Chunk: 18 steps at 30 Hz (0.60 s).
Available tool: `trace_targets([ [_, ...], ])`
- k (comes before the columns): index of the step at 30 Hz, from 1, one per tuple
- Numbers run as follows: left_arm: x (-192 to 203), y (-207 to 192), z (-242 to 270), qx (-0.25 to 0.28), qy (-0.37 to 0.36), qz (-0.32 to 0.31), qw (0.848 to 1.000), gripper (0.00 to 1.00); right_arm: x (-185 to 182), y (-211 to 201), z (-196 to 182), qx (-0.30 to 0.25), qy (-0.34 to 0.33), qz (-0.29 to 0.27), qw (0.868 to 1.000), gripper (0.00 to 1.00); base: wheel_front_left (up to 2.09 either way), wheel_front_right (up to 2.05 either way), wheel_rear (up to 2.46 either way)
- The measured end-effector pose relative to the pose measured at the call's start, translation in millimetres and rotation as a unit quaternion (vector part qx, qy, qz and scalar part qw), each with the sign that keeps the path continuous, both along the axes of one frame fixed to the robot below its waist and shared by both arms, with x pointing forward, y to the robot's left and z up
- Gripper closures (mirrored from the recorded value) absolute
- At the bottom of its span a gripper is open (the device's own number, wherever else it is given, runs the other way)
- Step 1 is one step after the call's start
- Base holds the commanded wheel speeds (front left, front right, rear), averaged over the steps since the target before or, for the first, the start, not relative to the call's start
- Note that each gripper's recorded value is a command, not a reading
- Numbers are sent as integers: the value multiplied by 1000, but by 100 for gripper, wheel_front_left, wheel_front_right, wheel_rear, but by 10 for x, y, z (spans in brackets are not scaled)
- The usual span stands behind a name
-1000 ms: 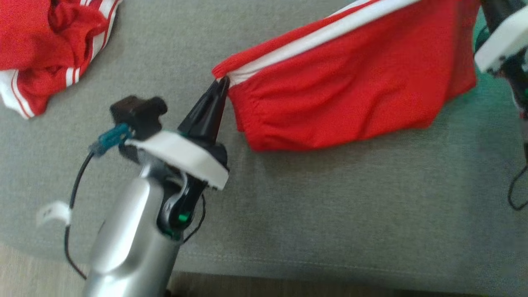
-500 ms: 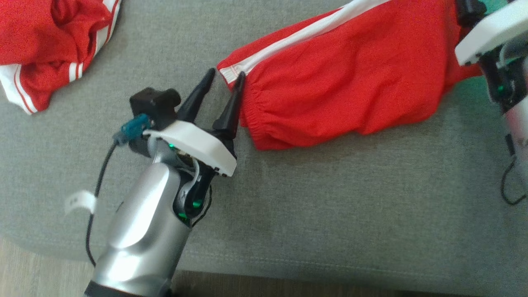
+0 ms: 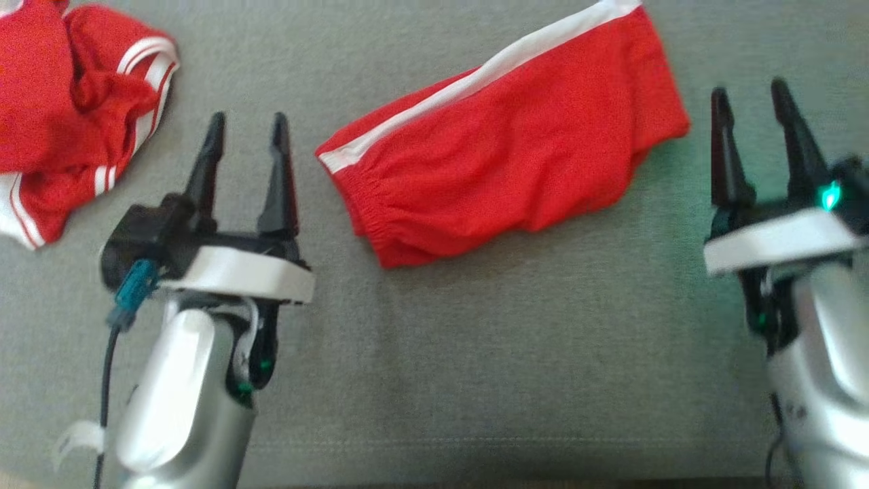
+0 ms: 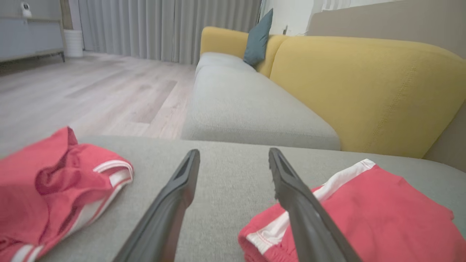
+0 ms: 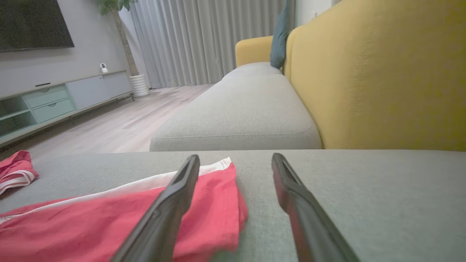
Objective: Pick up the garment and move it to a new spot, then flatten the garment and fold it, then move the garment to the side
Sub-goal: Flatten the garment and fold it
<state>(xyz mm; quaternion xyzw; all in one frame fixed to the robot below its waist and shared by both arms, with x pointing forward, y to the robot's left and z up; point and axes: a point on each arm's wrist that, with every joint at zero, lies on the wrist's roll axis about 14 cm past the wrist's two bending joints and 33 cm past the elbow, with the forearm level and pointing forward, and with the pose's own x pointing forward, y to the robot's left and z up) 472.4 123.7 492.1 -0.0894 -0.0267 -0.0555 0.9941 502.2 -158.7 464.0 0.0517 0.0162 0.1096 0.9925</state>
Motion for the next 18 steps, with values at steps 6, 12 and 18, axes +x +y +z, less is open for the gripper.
trace_targets([
  [6,-185,26,24,23,-5,0,1000,0,-481,-133,93,-4,-5,-28,1000,0,0,0,0],
  [12,-398,-29,-62,33,11,-13,999,0,-915,-157,175,2,7,-48,999,0,0,0,0],
  [18,-545,-8,-168,33,30,-10,999,0,-1091,-166,264,7,10,-57,998,0,0,0,0],
])
